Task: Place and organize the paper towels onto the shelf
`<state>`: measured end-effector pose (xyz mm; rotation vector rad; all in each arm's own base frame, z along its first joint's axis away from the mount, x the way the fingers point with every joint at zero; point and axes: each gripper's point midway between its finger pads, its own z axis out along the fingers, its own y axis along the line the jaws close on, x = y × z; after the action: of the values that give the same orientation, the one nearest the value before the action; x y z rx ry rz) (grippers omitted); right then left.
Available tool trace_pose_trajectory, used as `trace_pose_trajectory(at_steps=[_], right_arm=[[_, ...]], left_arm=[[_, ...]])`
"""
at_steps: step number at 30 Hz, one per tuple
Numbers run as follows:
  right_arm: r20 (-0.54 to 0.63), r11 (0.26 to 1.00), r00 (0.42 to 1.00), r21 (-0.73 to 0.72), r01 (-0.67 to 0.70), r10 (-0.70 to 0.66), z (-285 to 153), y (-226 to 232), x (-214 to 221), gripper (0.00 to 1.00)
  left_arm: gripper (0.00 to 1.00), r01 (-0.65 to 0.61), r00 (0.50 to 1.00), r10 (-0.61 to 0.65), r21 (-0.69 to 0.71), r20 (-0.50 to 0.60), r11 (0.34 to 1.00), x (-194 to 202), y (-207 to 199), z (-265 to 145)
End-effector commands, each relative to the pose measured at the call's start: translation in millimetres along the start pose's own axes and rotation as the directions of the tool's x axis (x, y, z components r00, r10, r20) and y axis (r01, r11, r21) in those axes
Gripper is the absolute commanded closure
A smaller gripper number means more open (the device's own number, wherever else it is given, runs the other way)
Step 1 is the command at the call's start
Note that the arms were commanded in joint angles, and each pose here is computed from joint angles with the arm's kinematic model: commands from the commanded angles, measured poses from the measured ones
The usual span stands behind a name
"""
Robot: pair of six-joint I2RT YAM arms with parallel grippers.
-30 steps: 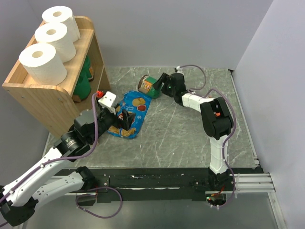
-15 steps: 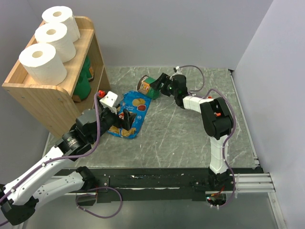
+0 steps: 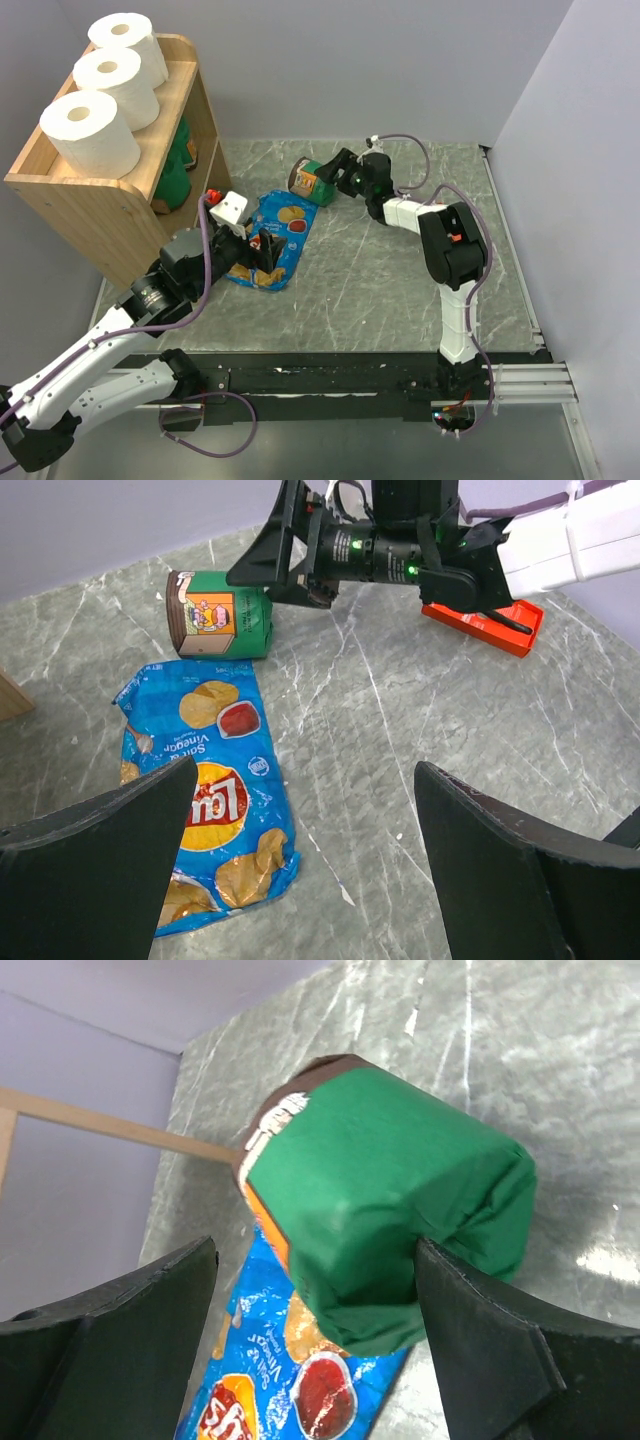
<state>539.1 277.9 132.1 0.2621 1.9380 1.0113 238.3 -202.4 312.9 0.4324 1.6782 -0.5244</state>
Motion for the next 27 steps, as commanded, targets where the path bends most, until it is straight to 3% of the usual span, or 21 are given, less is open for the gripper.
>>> trace_pose_trajectory(at_steps=[1,18,27], right_arm=[[0.044,1.000,0.999,0.011,-0.022,0.021,-5,-2,-8,0.13],[-0.014,0.999,1.000,-0.041,-0.017,0.017,22,0,0,0.12],[-0.001,0.983,0.998,-0.171,-0.064,0.065,33,4,-4,0.21]], left_arm=[[0.04,-0.003,0.999,0.003,0.002,0.039,1.000,-9,-1,2],[0.04,-0.007,1.000,0.007,0.002,0.027,1.000,-5,-1,6],[0.04,-0.008,1.000,0.008,0.002,0.019,1.000,-3,-1,7]])
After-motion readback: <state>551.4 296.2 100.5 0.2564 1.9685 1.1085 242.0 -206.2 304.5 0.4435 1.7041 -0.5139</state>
